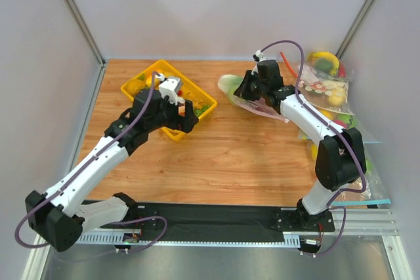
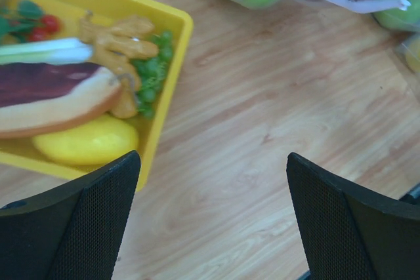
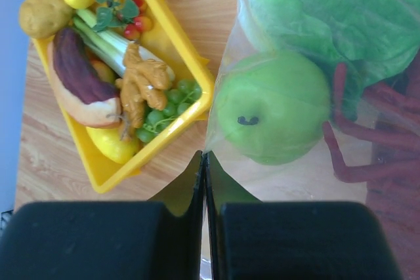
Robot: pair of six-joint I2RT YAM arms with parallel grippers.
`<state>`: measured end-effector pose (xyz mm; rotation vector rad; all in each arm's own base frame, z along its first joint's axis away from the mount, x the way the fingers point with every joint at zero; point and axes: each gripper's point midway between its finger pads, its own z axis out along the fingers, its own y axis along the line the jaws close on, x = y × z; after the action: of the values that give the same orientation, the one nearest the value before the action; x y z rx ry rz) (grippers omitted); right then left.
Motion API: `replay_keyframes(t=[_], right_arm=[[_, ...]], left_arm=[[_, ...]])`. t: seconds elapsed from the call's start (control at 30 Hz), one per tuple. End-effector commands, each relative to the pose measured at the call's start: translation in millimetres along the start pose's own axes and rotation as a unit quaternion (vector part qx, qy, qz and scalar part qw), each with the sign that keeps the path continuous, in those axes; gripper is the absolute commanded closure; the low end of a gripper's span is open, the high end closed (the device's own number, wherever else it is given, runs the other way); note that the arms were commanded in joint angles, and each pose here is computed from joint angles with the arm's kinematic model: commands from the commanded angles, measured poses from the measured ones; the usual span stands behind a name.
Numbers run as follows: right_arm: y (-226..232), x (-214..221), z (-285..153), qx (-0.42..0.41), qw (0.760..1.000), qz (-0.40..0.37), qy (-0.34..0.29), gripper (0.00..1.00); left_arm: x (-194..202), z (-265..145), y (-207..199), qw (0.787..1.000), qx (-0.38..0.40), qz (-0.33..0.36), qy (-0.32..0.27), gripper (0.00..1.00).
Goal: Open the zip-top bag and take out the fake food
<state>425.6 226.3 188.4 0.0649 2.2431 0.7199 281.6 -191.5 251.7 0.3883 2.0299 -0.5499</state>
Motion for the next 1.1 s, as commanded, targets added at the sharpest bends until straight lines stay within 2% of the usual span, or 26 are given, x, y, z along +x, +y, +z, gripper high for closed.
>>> replay_keyframes(t=[0.0,0.13,0.43,0.93,1.07], right_arm=[[47.3,-23.3,-1.0,-0.066,0.997,0.018,-0.042,1.00],[66.8,-12.0,3.9,-0.086,0.995,0.022,-0.038,1.00],[91.8,15.1,16.3,-0.114,0.993,0.026,-0.005,1.00],[114.3,36.4,18.1,-0.143,0.989,0.023,0.021,1.00],[118.7,38.9,17.5,-0.154,0.987,0.028,0.026,1.00]], left_arm=[[-8.3,28.3,-35.1,0.998,0.056,-0.035,-0.013,0.01],[-17.3,47.6,-58.1,0.993,0.097,-0.056,-0.026,0.01],[-25.6,73.7,-68.8,0.986,0.118,-0.113,-0.041,0.01],[-5.1,102.4,-48.8,0.989,0.059,-0.136,-0.011,0.02],[-2.4,107.2,-49.1,0.988,0.059,-0.140,-0.006,0.09]])
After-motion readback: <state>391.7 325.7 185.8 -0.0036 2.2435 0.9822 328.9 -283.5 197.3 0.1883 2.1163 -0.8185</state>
